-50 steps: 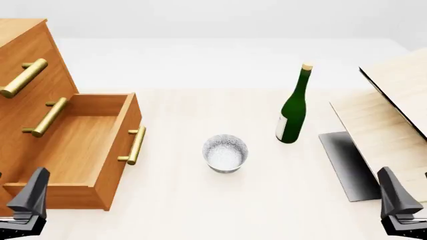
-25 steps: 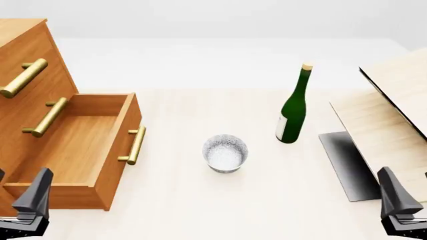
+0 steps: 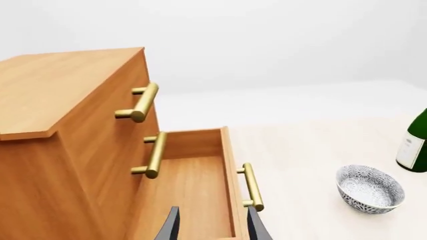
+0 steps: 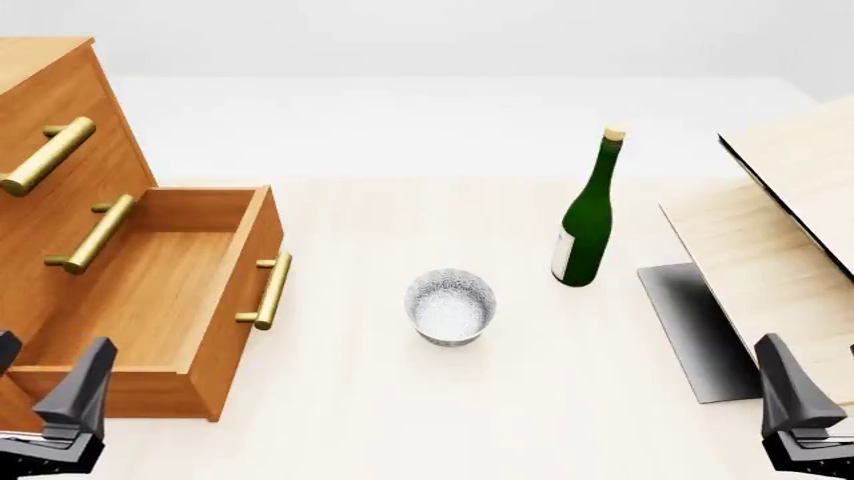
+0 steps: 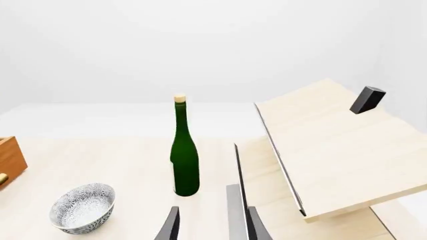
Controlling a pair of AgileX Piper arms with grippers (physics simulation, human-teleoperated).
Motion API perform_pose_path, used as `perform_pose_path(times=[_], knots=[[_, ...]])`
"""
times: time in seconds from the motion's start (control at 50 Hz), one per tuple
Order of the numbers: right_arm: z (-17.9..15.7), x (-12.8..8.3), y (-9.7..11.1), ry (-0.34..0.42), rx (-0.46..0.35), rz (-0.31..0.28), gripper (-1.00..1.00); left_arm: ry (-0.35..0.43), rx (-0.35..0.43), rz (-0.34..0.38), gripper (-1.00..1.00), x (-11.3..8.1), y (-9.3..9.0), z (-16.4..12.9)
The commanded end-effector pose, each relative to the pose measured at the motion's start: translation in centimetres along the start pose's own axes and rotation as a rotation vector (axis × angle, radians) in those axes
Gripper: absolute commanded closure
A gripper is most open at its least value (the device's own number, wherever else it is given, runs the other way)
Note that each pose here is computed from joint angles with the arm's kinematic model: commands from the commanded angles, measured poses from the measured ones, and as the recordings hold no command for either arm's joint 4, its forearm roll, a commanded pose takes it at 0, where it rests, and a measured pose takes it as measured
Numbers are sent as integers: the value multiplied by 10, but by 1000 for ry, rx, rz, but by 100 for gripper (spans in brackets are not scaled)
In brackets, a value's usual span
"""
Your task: Put the bowl in the bottom drawer of the cabinet and close it.
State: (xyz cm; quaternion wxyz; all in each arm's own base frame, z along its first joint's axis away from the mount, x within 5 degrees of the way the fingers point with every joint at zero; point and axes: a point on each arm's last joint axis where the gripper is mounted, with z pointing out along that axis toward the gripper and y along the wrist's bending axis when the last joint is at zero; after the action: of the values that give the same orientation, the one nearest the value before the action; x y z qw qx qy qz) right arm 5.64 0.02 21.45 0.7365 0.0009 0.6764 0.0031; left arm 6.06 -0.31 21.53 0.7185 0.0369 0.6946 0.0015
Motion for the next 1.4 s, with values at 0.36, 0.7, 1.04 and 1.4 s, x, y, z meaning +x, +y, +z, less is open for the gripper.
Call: perform_pose_path(times=[0.36, 0.7, 1.04, 1.4], knots=[[0, 0, 0, 0, 0, 0, -100, 64, 61, -29, -100, -23, -3, 19], [0, 0, 0, 0, 0, -1, -100, 143, 84, -47, -100, -34, -6, 44], [0, 0, 0, 0, 0, -1, -100, 250, 108, -50, -100, -28, -11, 62], [0, 0, 0, 0, 0, 0, -100, 329, 116, -41, -100, -19, -14, 76]])
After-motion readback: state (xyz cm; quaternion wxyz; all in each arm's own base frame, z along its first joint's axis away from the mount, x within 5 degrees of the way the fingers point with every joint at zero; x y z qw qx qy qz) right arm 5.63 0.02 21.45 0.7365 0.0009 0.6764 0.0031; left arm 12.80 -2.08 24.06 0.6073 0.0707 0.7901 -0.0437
